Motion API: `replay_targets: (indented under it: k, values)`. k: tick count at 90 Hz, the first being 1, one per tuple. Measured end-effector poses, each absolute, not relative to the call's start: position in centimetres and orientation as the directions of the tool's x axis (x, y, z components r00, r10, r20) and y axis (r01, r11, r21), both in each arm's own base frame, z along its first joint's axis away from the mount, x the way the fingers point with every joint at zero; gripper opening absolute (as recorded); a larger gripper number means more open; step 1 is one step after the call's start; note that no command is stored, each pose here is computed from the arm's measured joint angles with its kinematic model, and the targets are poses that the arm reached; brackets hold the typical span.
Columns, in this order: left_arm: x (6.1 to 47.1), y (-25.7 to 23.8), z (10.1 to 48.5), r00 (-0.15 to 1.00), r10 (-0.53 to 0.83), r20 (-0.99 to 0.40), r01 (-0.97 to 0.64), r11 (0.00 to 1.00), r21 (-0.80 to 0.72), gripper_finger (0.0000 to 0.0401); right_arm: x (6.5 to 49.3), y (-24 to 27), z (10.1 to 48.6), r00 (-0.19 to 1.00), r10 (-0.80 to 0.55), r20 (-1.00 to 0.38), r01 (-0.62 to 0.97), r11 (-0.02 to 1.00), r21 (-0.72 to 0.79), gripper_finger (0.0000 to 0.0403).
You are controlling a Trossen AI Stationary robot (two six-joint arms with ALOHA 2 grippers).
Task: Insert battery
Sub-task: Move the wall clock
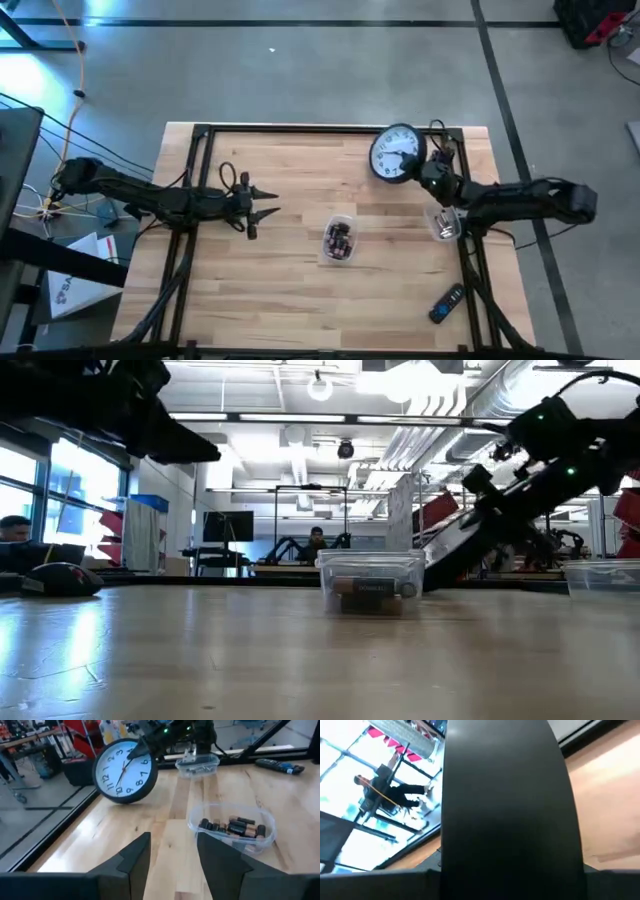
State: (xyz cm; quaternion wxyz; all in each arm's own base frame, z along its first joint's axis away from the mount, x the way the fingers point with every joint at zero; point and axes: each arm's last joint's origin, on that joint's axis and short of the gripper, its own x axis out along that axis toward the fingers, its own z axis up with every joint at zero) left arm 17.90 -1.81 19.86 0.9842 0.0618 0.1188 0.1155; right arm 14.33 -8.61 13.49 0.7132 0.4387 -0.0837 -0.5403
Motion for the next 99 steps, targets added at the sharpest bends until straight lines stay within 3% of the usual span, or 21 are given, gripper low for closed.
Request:
replay_targets:
  k: [30, 67, 99]
  values:
    - [18.33, -1.88, 19.77, 0.949, 0.241, -0.206, -0.215, 0.967, 0.139, 0.0147, 13.89, -8.42, 12.78, 0.378, -0.836, -0.399, 0.743, 0.017, 0.669, 0.0197]
    - [18.36, -1.88, 19.67, 0.947, 0.241, -0.212, -0.216, 0.967, 0.134, 0.0147, 14.08, -8.32, 12.75, 0.436, -0.797, -0.418, 0.779, 0.102, 0.619, 0.0214]
    - [18.36, -1.88, 19.67, 0.947, 0.241, -0.213, -0.216, 0.967, 0.135, 0.0147, 14.16, -8.23, 12.64, 0.473, -0.767, -0.434, 0.784, 0.142, 0.604, 0.0300]
